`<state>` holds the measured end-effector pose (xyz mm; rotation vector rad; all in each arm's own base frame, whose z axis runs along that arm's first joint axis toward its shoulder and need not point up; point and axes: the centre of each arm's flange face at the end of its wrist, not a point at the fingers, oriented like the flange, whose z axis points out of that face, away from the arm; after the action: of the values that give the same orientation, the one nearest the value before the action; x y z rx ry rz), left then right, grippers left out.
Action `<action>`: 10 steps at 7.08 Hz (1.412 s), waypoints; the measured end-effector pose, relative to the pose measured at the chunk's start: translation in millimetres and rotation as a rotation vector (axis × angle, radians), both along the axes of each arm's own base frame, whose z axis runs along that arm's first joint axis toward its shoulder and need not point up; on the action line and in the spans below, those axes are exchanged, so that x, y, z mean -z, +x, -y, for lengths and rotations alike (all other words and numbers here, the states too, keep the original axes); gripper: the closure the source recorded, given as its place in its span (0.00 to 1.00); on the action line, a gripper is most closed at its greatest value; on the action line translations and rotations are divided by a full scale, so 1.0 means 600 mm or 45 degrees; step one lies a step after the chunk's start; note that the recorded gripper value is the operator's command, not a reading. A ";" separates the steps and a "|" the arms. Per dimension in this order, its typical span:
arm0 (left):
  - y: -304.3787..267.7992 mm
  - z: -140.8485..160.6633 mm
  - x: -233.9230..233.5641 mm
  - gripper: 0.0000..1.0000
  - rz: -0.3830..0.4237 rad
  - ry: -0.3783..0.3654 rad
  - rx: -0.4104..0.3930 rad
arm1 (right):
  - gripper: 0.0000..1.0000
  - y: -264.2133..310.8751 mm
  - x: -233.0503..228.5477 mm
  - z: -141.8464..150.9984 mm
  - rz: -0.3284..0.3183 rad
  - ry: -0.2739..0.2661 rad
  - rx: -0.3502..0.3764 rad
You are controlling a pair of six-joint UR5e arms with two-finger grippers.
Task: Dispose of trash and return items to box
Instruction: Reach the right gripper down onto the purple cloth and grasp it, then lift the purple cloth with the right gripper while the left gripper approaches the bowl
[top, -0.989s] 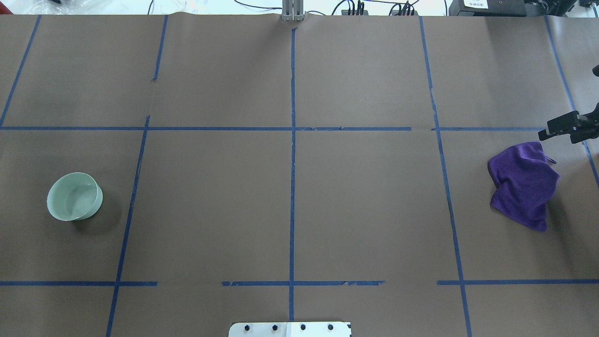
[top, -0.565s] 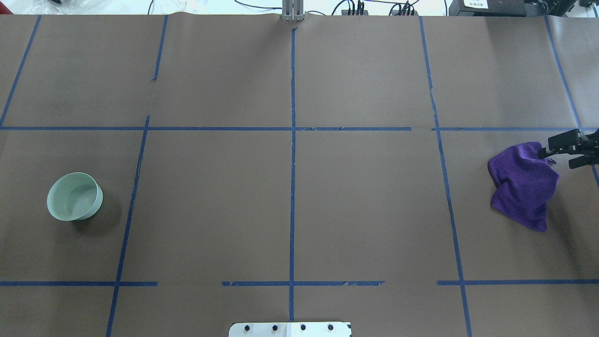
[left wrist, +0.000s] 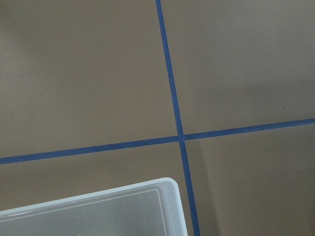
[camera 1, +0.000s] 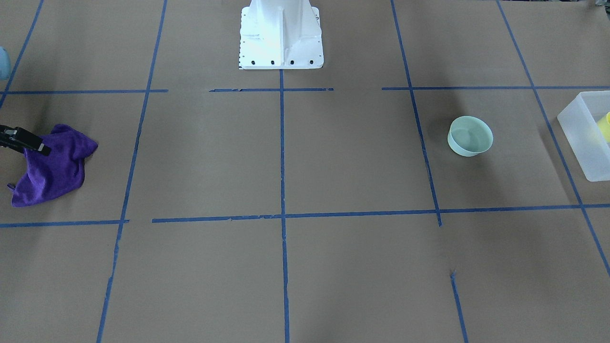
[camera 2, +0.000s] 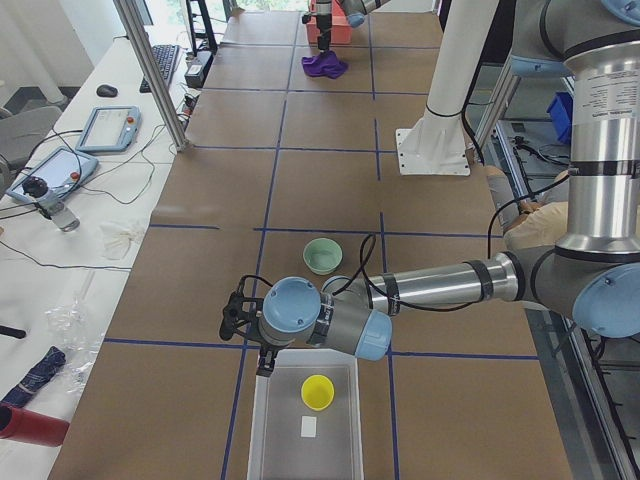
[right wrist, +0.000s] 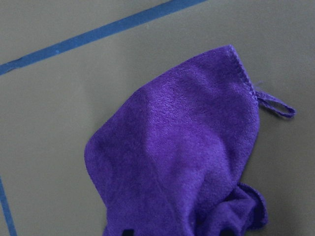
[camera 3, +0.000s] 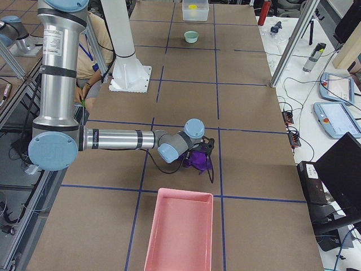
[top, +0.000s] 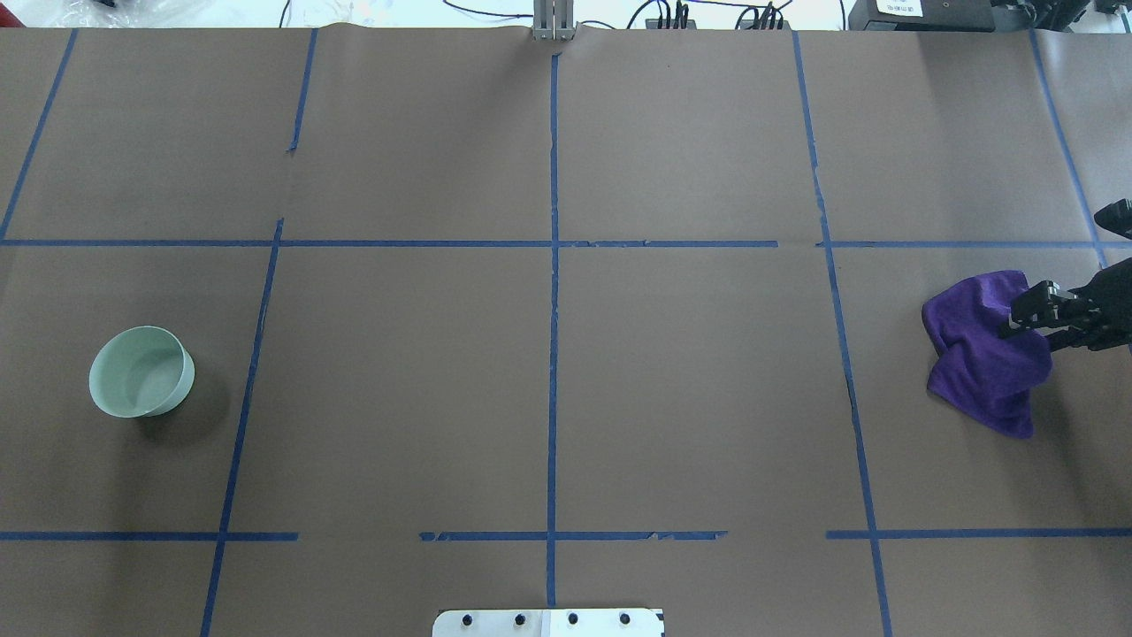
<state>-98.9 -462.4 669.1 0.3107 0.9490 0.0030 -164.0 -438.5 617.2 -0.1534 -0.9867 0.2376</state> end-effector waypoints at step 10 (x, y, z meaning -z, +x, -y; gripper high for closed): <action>0.484 -0.003 0.187 0.02 -0.171 -0.128 0.020 | 1.00 0.316 0.098 0.023 0.204 0.078 -0.380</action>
<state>191.5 -460.4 556.8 0.2275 1.0759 -0.0804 25.5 -452.5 558.4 0.0327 -1.1742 0.4729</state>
